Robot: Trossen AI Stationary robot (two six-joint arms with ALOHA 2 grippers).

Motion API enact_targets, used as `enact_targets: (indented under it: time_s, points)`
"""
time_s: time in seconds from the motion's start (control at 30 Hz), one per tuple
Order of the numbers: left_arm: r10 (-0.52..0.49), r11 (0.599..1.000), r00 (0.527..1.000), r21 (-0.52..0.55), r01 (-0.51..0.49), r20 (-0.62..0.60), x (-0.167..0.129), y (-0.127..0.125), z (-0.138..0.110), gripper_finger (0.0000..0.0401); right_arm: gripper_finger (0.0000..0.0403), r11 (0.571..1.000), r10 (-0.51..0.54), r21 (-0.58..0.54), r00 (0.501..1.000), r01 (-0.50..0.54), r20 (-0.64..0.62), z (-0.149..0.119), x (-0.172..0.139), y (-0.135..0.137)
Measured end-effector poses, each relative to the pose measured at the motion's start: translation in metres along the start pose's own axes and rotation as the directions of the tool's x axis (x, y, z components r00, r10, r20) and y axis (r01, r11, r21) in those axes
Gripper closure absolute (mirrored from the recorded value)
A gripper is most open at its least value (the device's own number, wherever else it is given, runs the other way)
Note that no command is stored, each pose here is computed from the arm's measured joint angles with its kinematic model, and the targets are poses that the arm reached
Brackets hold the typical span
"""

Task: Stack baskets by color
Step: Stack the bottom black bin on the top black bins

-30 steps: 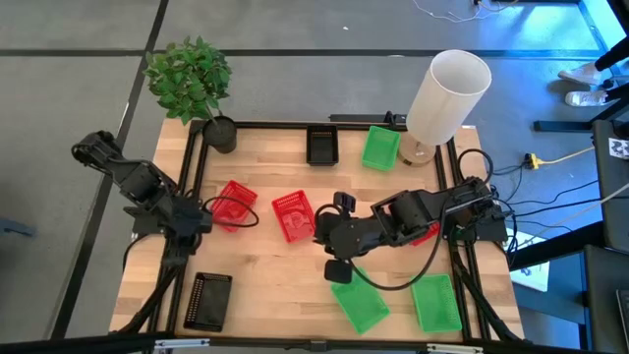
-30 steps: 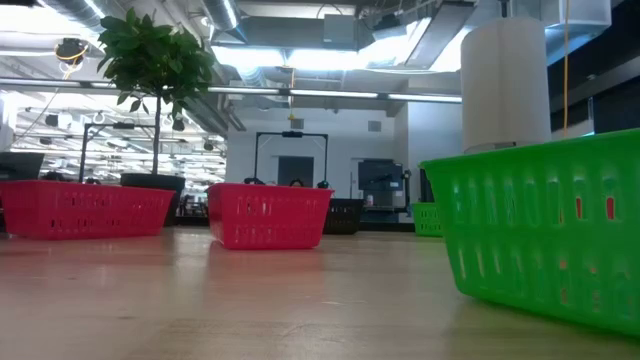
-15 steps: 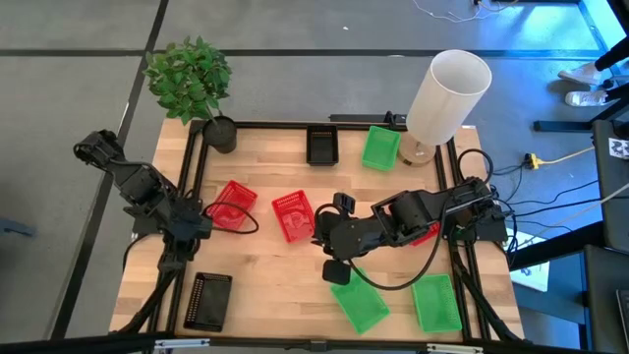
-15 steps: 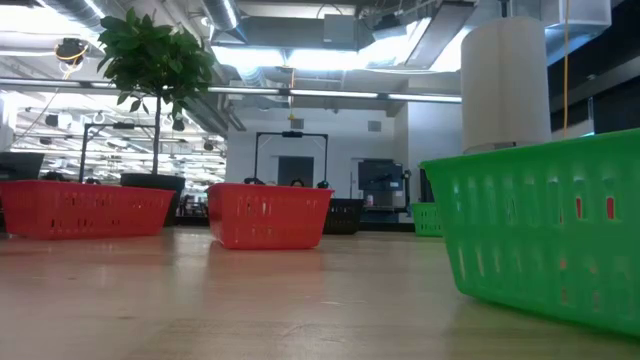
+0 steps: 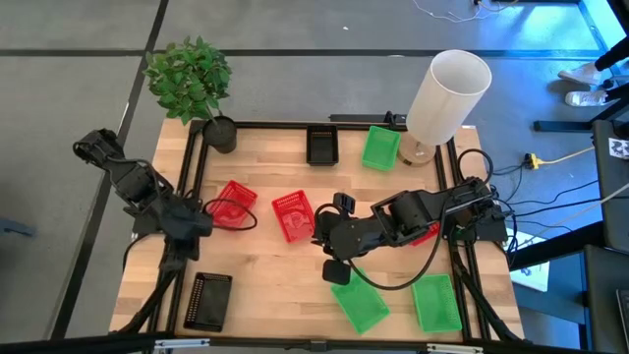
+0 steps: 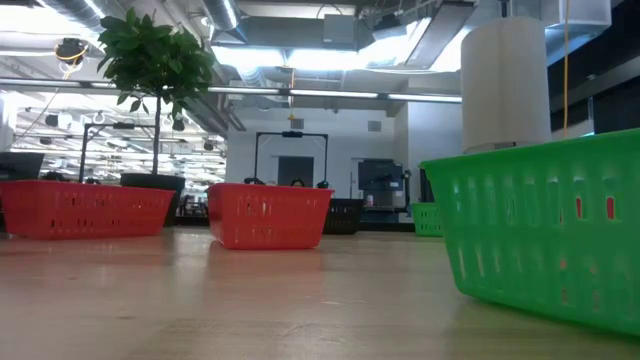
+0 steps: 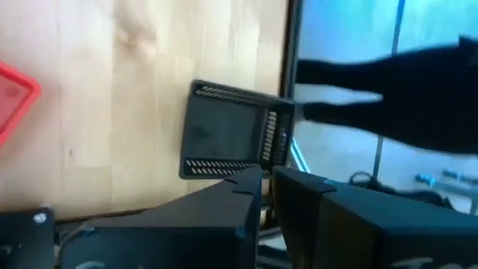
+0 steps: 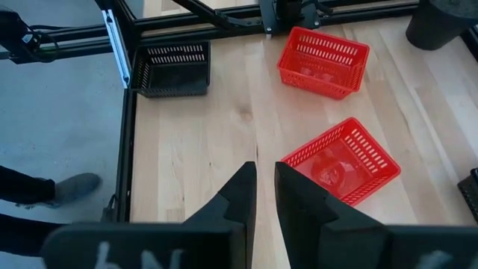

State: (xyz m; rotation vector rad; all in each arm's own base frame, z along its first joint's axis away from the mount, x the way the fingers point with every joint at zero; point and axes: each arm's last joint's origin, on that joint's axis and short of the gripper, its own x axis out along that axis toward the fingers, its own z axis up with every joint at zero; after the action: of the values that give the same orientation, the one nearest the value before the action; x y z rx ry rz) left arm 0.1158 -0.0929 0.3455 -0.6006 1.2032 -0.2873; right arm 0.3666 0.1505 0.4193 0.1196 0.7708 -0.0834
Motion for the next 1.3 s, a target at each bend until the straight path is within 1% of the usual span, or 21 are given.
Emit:
enact_targets:
  time_s: [0.1, 0.2, 0.33, 0.47, 0.7, 0.9, 1.13, 1.3]
  points:
    - [0.019, 0.999, 0.999, -0.043, -0.017, 0.031, 0.0005, 0.0002, 0.0014, 0.0365, 0.0352, 1.000, 0.002, 0.004, 1.000, -0.002, 0.005, 0.0005, 0.0000, 0.0002]
    - [0.046, 0.998, 0.997, -0.047, -0.043, 0.057, 0.0005, 0.0012, 0.0019, 0.0361, 0.0352, 1.000, 0.003, 0.000, 1.000, -0.003, 0.006, 0.0006, 0.0000, 0.0004]
    - [0.046, 0.997, 0.997, -0.071, -0.042, 0.065, 0.0005, 0.0010, 0.0024, 0.0356, 0.0352, 1.000, 0.003, 0.004, 1.000, -0.003, 0.006, 0.0006, 0.0001, 0.0003]
    - [0.078, 0.995, 0.993, -0.076, -0.071, 0.090, 0.0005, 0.0020, 0.0022, 0.0358, 0.0352, 1.000, 0.006, 0.007, 1.000, -0.006, 0.013, 0.0013, 0.0000, 0.0006]
    - [0.103, 0.987, 0.990, -0.133, -0.089, 0.100, 0.0032, 0.0018, 0.0036, 0.0359, 0.0352, 1.000, 0.006, 0.007, 1.000, -0.006, 0.013, 0.0013, 0.0000, 0.0006]
    - [0.143, 0.984, 0.979, -0.125, -0.126, 0.147, 0.0039, 0.0026, 0.0054, 0.0359, 0.0352, 1.000, 0.006, 0.005, 1.000, -0.006, 0.013, 0.0012, 0.0000, 0.0007]
    - [0.158, 0.983, 0.973, -0.121, -0.139, 0.167, 0.0036, 0.0031, 0.0059, 0.0367, 0.0352, 1.000, 0.006, 0.005, 1.000, -0.006, 0.013, 0.0013, 0.0000, 0.0006]
    - [0.171, 0.982, 0.967, -0.117, -0.151, 0.187, 0.0029, 0.0037, 0.0063, 0.0364, 0.0352, 1.000, 0.005, 0.004, 1.000, -0.005, 0.012, 0.0012, 0.0001, 0.0006]
